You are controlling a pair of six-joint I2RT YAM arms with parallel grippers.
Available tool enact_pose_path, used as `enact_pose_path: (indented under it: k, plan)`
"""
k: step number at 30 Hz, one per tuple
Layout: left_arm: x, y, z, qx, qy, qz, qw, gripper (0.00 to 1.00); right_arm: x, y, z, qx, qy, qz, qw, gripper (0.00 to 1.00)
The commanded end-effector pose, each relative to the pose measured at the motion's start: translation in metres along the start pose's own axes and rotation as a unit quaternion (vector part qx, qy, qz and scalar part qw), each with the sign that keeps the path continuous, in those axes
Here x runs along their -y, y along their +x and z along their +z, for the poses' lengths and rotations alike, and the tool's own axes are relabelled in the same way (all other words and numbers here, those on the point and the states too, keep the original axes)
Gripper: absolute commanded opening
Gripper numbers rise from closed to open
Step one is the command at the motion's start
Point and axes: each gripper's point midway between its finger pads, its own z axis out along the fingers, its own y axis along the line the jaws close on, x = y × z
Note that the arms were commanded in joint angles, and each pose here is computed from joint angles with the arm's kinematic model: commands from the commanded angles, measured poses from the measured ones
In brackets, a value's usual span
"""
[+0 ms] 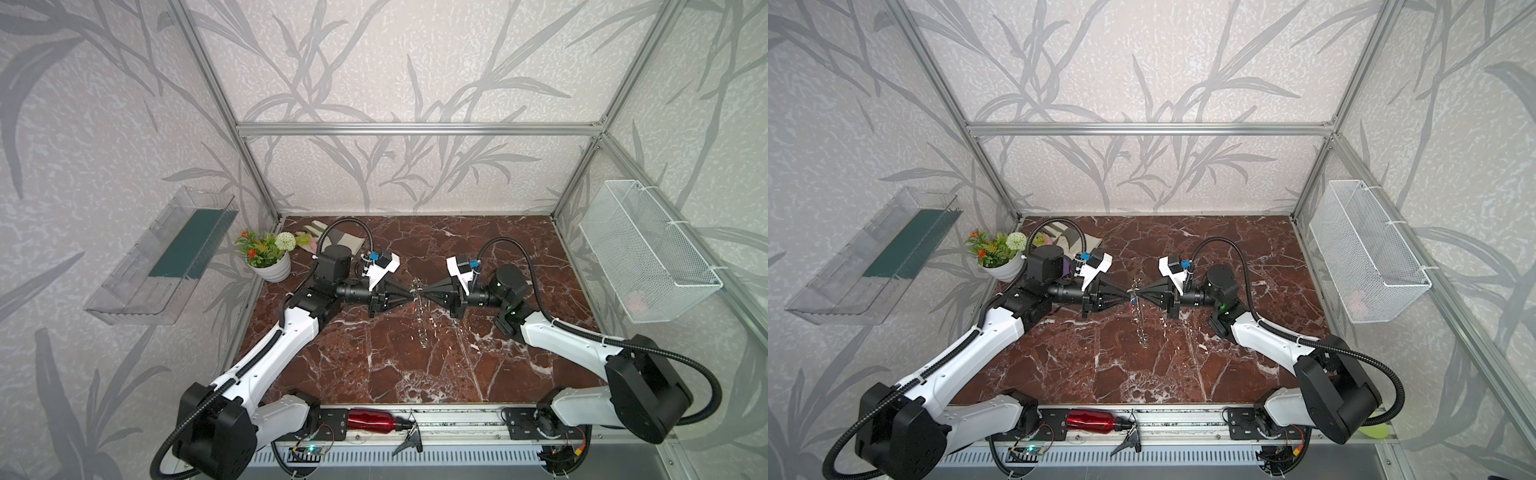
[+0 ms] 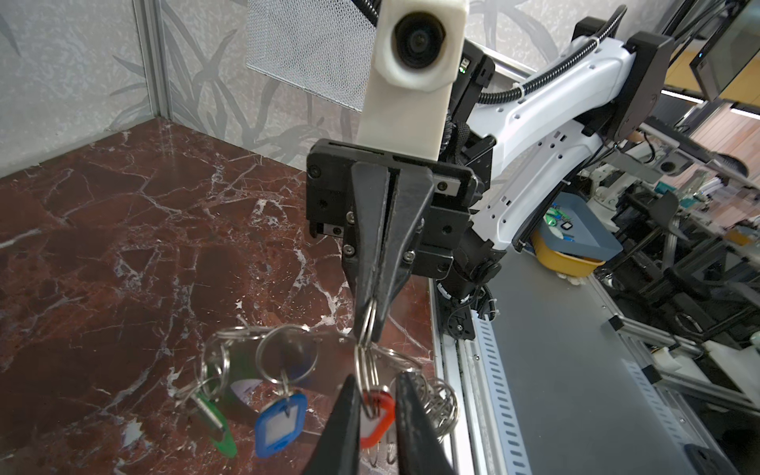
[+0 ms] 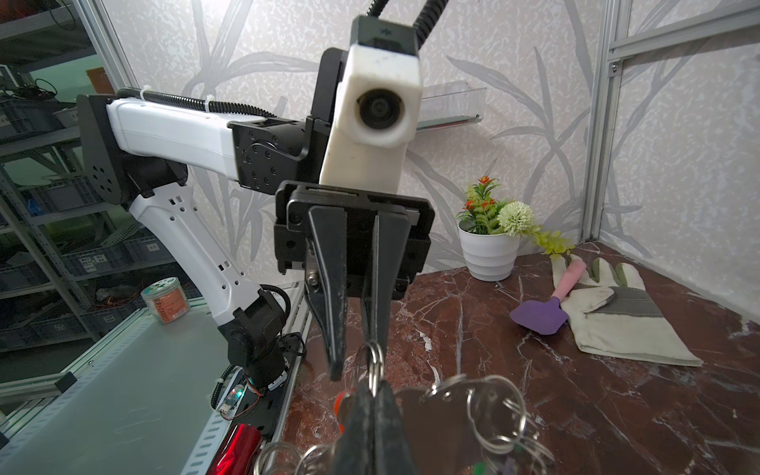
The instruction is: Put the keys on the keyring
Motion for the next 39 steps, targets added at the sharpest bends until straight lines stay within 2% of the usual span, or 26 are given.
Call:
enact_pose_path:
  k: [1, 4, 12, 21, 30, 39]
  plan:
    - [0.005, -0.011, 0.000, 0.004, 0.004, 0.014, 1.000, 0.07, -0.006, -0.021, 0.003, 0.026, -0.013, -0.035, 0.999, 0.00]
    - [0.007, -0.010, 0.001, 0.004, 0.006, 0.012, 1.000, 0.00, -0.006, -0.022, 0.003, 0.027, -0.013, -0.036, 0.999, 0.00]
    - [0.016, 0.003, 0.002, -0.003, -0.005, -0.011, 1.000, 0.00, -0.003, -0.026, 0.002, 0.036, -0.003, -0.042, 0.998, 0.00]
    - [0.013, 0.021, 0.014, -0.040, 0.010, -0.047, 0.998, 0.00, -0.009, -0.034, 0.007, 0.050, -0.017, -0.053, 0.997, 0.00]
    - [-0.012, 0.036, 0.027, -0.095, 0.012, -0.082, 0.992, 0.00, -0.015, -0.036, 0.008, 0.057, -0.024, -0.061, 0.996, 0.00]
    - [-0.042, 0.029, 0.040, -0.093, -0.006, -0.107, 0.990, 0.00, -0.014, -0.033, 0.009, 0.058, -0.029, -0.058, 0.996, 0.00]
